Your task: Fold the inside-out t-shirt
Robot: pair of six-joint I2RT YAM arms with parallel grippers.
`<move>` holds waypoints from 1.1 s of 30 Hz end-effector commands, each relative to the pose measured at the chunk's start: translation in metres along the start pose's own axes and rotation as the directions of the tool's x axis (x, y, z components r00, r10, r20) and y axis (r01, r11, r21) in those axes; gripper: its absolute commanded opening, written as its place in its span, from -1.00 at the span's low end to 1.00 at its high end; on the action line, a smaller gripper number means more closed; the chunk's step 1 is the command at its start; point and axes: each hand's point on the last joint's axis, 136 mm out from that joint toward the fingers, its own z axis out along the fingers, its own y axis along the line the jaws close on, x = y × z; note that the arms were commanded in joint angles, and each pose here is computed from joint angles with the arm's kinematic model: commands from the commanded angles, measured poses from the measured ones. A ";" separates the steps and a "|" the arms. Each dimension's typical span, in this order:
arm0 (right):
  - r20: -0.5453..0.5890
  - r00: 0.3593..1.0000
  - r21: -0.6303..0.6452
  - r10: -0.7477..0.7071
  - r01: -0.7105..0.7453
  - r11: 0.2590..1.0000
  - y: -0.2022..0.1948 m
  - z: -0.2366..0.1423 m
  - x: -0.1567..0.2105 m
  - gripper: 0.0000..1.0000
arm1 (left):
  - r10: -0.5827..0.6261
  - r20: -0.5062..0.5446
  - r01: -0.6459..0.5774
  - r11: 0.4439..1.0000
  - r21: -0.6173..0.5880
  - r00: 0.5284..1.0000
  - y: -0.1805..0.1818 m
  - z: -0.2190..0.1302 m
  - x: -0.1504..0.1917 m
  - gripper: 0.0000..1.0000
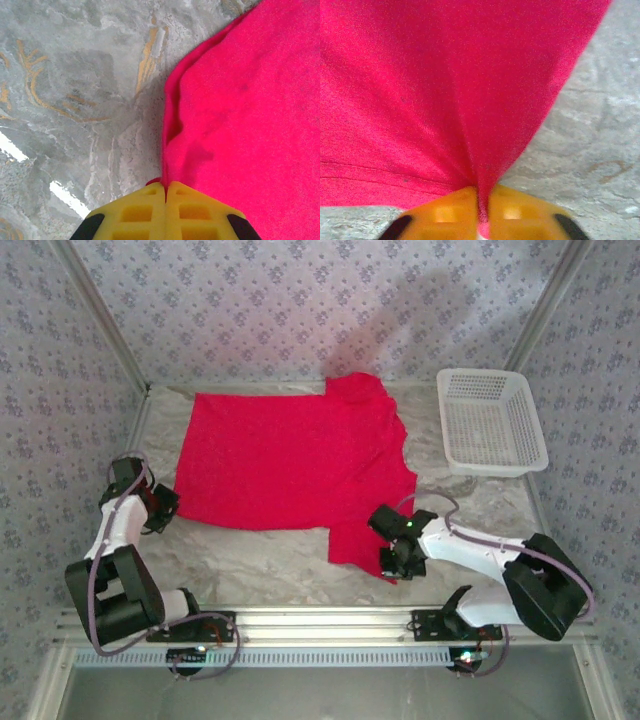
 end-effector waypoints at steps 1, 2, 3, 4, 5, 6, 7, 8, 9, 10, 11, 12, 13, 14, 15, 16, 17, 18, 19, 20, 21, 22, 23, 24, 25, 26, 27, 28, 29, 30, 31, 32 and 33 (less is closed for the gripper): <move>0.004 1.000 -0.009 -0.014 0.014 1.000 0.006 -0.013 -0.001 -1.00 | -0.006 0.006 0.006 1.000 0.014 1.000 -0.003 -0.018 0.002 -1.00; 0.026 1.000 -0.005 -0.014 0.014 1.000 0.005 -0.025 -0.005 -1.00 | -0.001 0.007 0.000 1.000 0.021 1.000 -0.005 -0.023 0.003 -1.00; 0.049 0.999 -0.003 -0.015 0.016 1.000 0.004 -0.035 -0.008 -1.00 | 0.003 0.007 -0.003 1.000 0.024 1.000 -0.006 -0.028 0.004 -1.00; 0.077 0.997 -0.010 -0.018 0.018 1.000 0.003 -0.047 -0.010 -1.00 | 0.006 0.007 -0.006 1.000 0.028 1.000 -0.006 -0.034 0.006 -1.00; 0.098 0.995 -0.017 -0.018 0.019 1.000 0.002 -0.057 -0.011 -1.00 | 0.008 0.008 -0.009 1.000 0.030 1.000 -0.005 -0.040 0.007 -1.00; 0.109 0.994 -0.028 -0.017 0.020 0.999 0.001 -0.065 -0.009 -1.00 | 0.012 0.010 -0.013 0.999 0.037 1.000 -0.006 -0.044 0.008 -1.00; 0.113 0.994 -0.045 -0.008 0.013 0.999 -0.001 -0.073 -0.005 -1.00 | 0.018 0.011 -0.018 0.999 0.044 1.000 -0.006 -0.050 0.010 -1.00; 0.115 0.993 -0.054 -0.005 0.011 0.999 -0.004 -0.079 -0.001 -1.00 | 0.026 0.011 -0.026 0.998 0.050 1.000 -0.006 -0.055 0.013 -1.00; 0.120 0.993 -0.061 -0.003 0.011 0.998 -0.006 -0.084 0.002 -1.00 | 0.034 0.010 -0.034 0.998 0.052 0.999 -0.006 -0.060 0.015 -1.00; 0.125 0.992 -0.071 0.001 0.008 0.997 -0.008 -0.088 0.005 -1.00 | 0.042 0.010 -0.042 0.998 0.051 0.999 -0.004 -0.064 0.019 -1.00; 0.123 0.992 -0.082 0.031 -0.021 0.996 -0.011 -0.091 0.010 -1.00 | 0.045 0.009 -0.045 0.998 0.053 0.999 -0.002 -0.069 0.022 -1.00; 0.117 0.992 -0.091 0.047 -0.037 0.995 -0.013 -0.094 0.015 -1.00 | 0.048 0.009 -0.048 0.997 0.061 0.999 -0.001 -0.073 0.026 -1.00; 0.100 0.993 -0.112 0.055 -0.043 0.993 -0.013 -0.096 0.022 -1.00 | 0.048 0.010 -0.049 0.996 0.076 0.999 -0.001 -0.078 0.030 -1.00; 0.089 0.994 -0.134 0.058 -0.045 0.990 -0.013 -0.099 0.027 -1.00 | 0.049 0.014 -0.050 0.994 0.097 0.999 -0.003 -0.083 0.033 -1.00; 0.092 0.992 -0.151 0.083 -0.068 0.986 -0.013 -0.103 0.029 -1.00 | 0.050 0.018 -0.052 0.992 0.111 0.999 -0.004 -0.088 0.035 -1.00; 0.093 0.991 -0.172 0.095 -0.078 0.982 -0.012 -0.107 0.031 -1.00 | 0.053 0.025 -0.056 0.991 0.122 0.998 -0.004 -0.094 0.038 -1.00; 0.100 0.989 -0.191 0.104 -0.083 0.978 -0.011 -0.113 0.032 -1.00 | 0.060 0.036 -0.064 0.990 0.127 0.998 -0.004 -0.100 0.039 -1.00; 0.107 0.988 -0.202 0.114 -0.090 0.975 -0.011 -0.118 0.032 -1.00 | 0.064 0.042 -0.068 0.990 0.126 0.997 -0.003 -0.104 0.040 -1.00; 0.103 0.987 -0.211 0.125 -0.102 0.972 -0.011 -0.124 0.034 -1.00 | 0.067 0.049 -0.073 0.989 0.131 0.997 -0.003 -0.108 0.041 -1.00; 0.112 0.987 -0.217 0.114 -0.088 0.972 -0.010 -0.130 0.034 -1.00 | 0.071 0.056 -0.079 0.986 0.144 0.996 -0.005 -0.110 0.041 -1.00; 0.132 0.985 -0.225 0.114 -0.082 0.971 -0.009 -0.137 0.029 -1.00 | 0.072 0.059 -0.081 0.985 0.151 0.996 -0.006 -0.110 0.041 -1.00; 0.152 0.982 -0.231 0.115 -0.078 0.970 -0.006 -0.144 0.022 -1.00 | 0.074 0.060 -0.082 0.985 0.150 0.996 -0.007 -0.108 0.040 -1.00; 0.163 0.981 -0.232 0.110 -0.070 0.970 -0.002 -0.149 0.015 -1.00 | 0.073 0.056 -0.080 0.986 0.144 0.996 -0.007 -0.106 0.038 -1.00; 0.168 0.980 -0.230 0.107 -0.066 0.971 0.000 -0.153 0.007 -1.00 | 0.074 0.052 -0.081 0.986 0.143 0.996 -0.008 -0.104 0.036 -1.00; 0.176 0.979 -0.221 0.104 -0.063 0.973 0.003 -0.157 -0.005 -1.00 | 0.072 0.046 -0.078 0.987 0.141 0.996 -0.011 -0.100 0.033 -1.00; 0.189 0.977 -0.210 0.094 -0.054 0.976 0.005 -0.162 -0.017 -1.00 | 0.070 0.043 -0.076 0.987 0.140 0.997 -0.013 -0.096 0.029 -1.00; 0.204 0.974 -0.204 0.095 -0.052 0.977 0.007 -0.165 -0.030 -1.00 | 0.068 0.045 -0.074 0.988 0.137 0.997 -0.015 -0.093 0.025 -1.00; 0.232 0.968 -0.205 0.092 -0.044 0.978 0.010 -0.170 -0.046 -1.00 | 0.064 0.049 -0.070 0.989 0.134 0.997 -0.018 -0.089 0.020 -1.00; 0.261 0.961 -0.201 0.092 -0.039 0.979 0.012 -0.173 -0.061 -1.00 | 0.060 0.053 -0.067 0.989 0.129 0.997 -0.020 -0.084 0.014 -1.00; 0.284 0.954 -0.201 0.091 -0.033 0.979 0.014 -0.176 -0.075 -1.00 | 0.056 0.054 -0.063 0.990 0.129 0.997 -0.023 -0.080 0.010 -1.00; 0.302 0.949 -0.193 0.094 -0.036 0.981 0.014 -0.177 -0.090 -1.00 | 0.053 0.054 -0.059 0.990 0.129 0.997 -0.026 -0.076 0.005 -1.00; 0.333 0.936 -0.206 0.117 -0.048 0.977 0.018 -0.187 -0.107 -1.00 | 0.051 0.051 -0.057 0.990 0.130 0.997 -0.030 -0.071 0.000 -1.00; 0.351 0.932 -0.198 0.091 -0.021 0.980 0.020 -0.188 -0.120 -1.00 | 0.050 0.052 -0.056 0.990 0.130 0.997 -0.034 -0.067 -0.005 -1.00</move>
